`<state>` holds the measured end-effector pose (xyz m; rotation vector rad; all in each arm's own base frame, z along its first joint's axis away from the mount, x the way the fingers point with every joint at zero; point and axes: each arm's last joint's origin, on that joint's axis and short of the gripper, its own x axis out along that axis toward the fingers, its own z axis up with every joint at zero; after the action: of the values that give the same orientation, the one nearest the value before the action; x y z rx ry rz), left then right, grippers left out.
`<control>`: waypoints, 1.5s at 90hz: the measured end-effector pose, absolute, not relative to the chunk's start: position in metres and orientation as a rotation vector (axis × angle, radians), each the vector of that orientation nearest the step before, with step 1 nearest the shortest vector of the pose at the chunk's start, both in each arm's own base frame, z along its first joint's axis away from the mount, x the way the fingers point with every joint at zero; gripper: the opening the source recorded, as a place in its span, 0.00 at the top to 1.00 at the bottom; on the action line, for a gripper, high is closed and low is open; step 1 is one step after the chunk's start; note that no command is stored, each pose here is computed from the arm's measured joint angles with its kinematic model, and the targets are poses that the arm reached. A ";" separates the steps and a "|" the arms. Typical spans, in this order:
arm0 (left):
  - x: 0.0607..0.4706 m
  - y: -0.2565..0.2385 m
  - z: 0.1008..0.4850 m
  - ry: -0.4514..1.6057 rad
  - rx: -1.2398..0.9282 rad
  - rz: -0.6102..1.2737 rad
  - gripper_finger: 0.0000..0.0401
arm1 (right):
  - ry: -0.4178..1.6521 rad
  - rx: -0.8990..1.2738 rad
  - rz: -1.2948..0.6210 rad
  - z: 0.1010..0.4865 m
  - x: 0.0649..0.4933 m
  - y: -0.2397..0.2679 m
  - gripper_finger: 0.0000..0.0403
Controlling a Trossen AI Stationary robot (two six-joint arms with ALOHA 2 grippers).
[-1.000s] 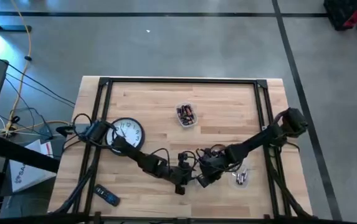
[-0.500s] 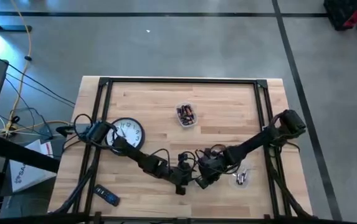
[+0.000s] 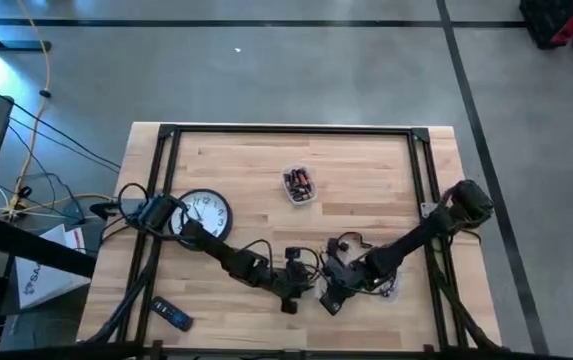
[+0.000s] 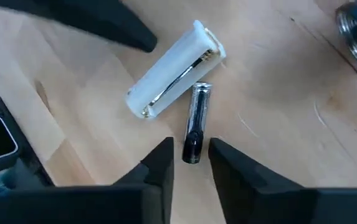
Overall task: Insert battery
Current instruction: Insert the silver battery into the battery holder
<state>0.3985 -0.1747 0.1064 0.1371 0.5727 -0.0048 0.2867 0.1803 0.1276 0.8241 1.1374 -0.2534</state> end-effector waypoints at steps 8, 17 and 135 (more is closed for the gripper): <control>0.399 -0.175 0.106 0.573 0.124 -0.002 0.67 | 1.102 0.779 -0.262 0.128 0.283 0.186 0.79; 0.398 -0.175 0.106 0.573 0.113 0.001 0.67 | 1.059 0.711 -0.272 0.128 0.278 0.192 0.79; 0.397 -0.168 0.132 0.561 0.062 0.002 0.67 | 0.950 0.181 -0.208 0.097 0.259 0.221 0.79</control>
<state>0.3971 -0.1683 0.1318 0.0621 0.5610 0.0021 0.2588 0.2206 0.0966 0.1813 0.9502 -0.2083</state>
